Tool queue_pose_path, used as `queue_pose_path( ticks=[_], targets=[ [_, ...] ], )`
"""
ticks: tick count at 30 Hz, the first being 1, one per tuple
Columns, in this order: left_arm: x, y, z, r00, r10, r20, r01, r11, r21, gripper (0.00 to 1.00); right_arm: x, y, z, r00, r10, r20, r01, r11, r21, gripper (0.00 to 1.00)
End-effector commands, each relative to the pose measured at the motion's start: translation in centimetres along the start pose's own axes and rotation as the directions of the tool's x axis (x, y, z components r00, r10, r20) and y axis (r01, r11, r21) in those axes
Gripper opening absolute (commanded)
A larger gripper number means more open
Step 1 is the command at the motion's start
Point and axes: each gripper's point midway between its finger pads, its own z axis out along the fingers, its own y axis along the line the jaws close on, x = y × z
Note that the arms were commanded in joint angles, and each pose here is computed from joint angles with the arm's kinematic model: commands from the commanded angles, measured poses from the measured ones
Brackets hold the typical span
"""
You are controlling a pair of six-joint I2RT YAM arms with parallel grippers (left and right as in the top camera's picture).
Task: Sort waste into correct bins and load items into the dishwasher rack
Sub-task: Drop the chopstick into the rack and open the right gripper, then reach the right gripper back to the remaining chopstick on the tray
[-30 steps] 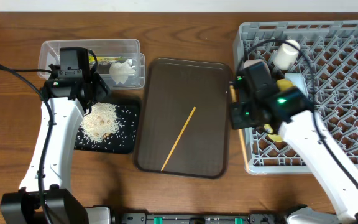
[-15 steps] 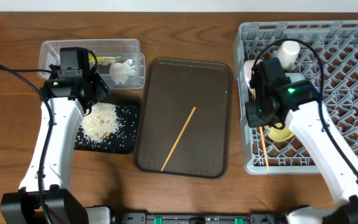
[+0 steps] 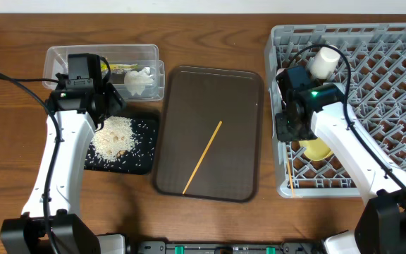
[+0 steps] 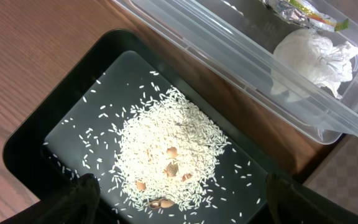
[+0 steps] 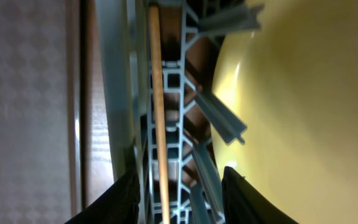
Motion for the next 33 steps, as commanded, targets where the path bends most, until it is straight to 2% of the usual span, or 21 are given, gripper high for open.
queue_pose_path(
  ticks=[1,5,6,9,13,18,22,27,33],
  targets=[
    [0.3,0.4,0.3,1.0,-0.011,-0.01,0.011,1.0,-0.015,0.88,-1.5,-0.4,-1.8,0.996,0.033,0.087,-0.033,0.999,-0.009,0.4],
    [0.3,0.4,0.3,1.0,-0.011,-0.01,0.011,1.0,-0.015,0.88,-4.2,1.0,-5.2,0.968,0.039,0.25,-0.017,0.996,-0.092,0.38],
    [0.3,0.4,0.3,1.0,-0.011,-0.01,0.011,1.0,-0.015,0.88,-5.0,1.9,-6.0,0.955,0.027,0.295,0.013,0.991,-0.132,0.4],
    [0.3,0.5,0.3,1.0,-0.011,-0.01,0.011,1.0,-0.015,0.88,-6.9,5.9,-8.7,0.907,0.0,0.42,0.123,0.956,-0.267,0.56],
    [0.3,0.5,0.3,1.0,-0.011,-0.01,0.011,1.0,-0.015,0.88,-7.6,11.4,-10.2,0.868,-0.043,0.495,0.257,0.892,-0.372,0.56],
    [0.4,0.5,0.3,1.0,-0.011,-0.013,0.01,1.0,-0.016,0.88,-5.9,16.2,-7.2,0.914,-0.055,0.402,0.237,0.876,-0.42,0.57],
    [0.4,0.5,0.3,1.0,-0.011,-0.013,0.01,1.0,-0.017,0.88,-3.2,20.0,-2.8,0.945,-0.145,0.293,0.261,0.875,-0.407,0.61],
    [0.4,0.5,0.3,1.0,-0.01,-0.014,0.01,1.0,-0.017,0.88,-1.0,22.7,1.4,0.96,-0.21,0.187,0.27,0.877,-0.397,0.6],
    [0.6,0.6,0.3,1.0,-0.008,-0.023,0.008,1.0,-0.023,0.88,0.2,24.4,4.3,0.965,-0.237,0.107,0.26,0.887,-0.382,0.59]
  ],
)
